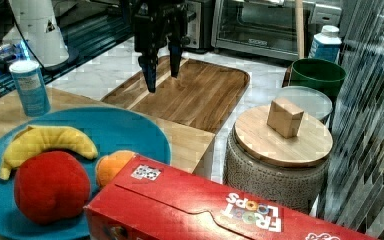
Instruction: Open the drawer.
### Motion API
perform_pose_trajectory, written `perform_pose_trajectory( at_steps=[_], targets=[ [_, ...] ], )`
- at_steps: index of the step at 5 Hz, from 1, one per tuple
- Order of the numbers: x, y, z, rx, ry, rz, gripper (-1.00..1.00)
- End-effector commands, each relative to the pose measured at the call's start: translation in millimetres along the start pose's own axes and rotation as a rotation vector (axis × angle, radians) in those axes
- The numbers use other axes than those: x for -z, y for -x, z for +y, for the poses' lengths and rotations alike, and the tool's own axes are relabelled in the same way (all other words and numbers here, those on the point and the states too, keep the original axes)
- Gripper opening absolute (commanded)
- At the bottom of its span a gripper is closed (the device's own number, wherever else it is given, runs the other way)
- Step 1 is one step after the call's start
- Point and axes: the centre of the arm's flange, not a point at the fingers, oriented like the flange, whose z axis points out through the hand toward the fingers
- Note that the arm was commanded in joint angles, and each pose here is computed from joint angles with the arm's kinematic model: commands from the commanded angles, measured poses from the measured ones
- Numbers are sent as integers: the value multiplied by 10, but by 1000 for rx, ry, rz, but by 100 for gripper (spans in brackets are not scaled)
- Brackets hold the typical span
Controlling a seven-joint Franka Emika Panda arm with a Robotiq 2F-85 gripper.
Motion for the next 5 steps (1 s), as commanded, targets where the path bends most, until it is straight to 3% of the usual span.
perform_pose_trajectory(
  at_steps=[1, 4, 5],
  targets=[
    [-673, 155, 101, -29, 2, -15, 100],
    [-641, 61, -220, -92, -84, -121, 100],
    [-679, -42, -306, -45, -126, -104, 100]
  ],
)
